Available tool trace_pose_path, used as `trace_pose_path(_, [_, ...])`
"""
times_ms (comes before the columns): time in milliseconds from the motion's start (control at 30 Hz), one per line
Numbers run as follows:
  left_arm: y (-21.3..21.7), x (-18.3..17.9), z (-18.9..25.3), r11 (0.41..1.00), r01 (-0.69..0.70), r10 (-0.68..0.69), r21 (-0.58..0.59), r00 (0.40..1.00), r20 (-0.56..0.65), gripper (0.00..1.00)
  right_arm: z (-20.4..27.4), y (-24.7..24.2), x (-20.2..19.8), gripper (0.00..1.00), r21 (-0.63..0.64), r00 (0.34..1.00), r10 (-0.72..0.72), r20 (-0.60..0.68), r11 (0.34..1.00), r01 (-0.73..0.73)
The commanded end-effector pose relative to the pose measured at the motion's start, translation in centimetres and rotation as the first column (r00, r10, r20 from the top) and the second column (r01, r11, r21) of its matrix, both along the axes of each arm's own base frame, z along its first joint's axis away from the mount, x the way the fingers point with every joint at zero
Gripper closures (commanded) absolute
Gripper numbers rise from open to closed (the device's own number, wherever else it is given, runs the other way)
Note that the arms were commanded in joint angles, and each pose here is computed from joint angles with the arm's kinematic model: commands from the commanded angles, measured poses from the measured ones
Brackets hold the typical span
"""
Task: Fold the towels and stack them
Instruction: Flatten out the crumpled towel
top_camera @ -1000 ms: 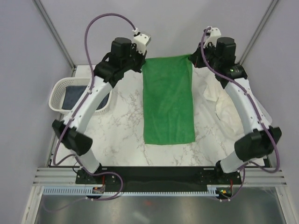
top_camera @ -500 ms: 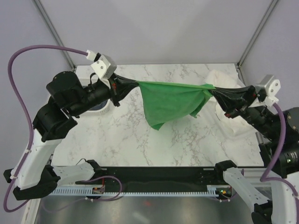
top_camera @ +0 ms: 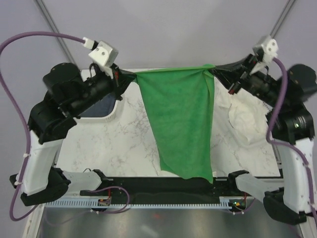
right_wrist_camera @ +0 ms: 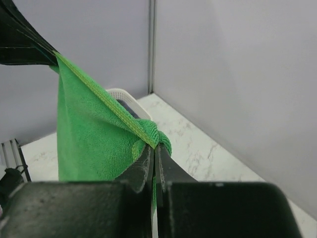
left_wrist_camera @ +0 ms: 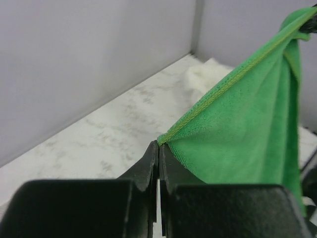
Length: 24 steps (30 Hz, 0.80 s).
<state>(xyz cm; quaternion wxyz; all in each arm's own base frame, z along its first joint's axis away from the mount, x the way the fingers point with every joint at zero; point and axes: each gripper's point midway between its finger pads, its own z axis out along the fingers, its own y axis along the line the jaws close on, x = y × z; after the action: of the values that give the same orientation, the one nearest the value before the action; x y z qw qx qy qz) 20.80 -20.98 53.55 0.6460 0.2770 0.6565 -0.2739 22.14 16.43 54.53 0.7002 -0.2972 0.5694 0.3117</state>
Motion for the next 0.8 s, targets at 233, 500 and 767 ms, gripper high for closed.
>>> trace_pose_path(233, [3.7,17.8,-14.3,0.838,-0.322,0.420,0.441,0.895,-0.146,0.98,-19.9,0.9,18.5,1.00,-0.290,0.860,-0.182,-0.476,0.956,0.042])
trace_pose_path(500, [1.5,28.1,-20.7,0.831,-0.305,0.416,0.465,0.896,-0.156,0.98,-26.4,-0.1,26.6,1.00,-0.431,0.815,-0.331,-0.475,0.895,0.112])
trace_pose_path(767, [1.0,36.6,-24.1,0.781,-0.392,0.470,0.485,0.882,-0.044,0.98,-29.0,-2.6,34.1,1.00,-0.576,0.820,-0.489,-0.297,0.777,0.255])
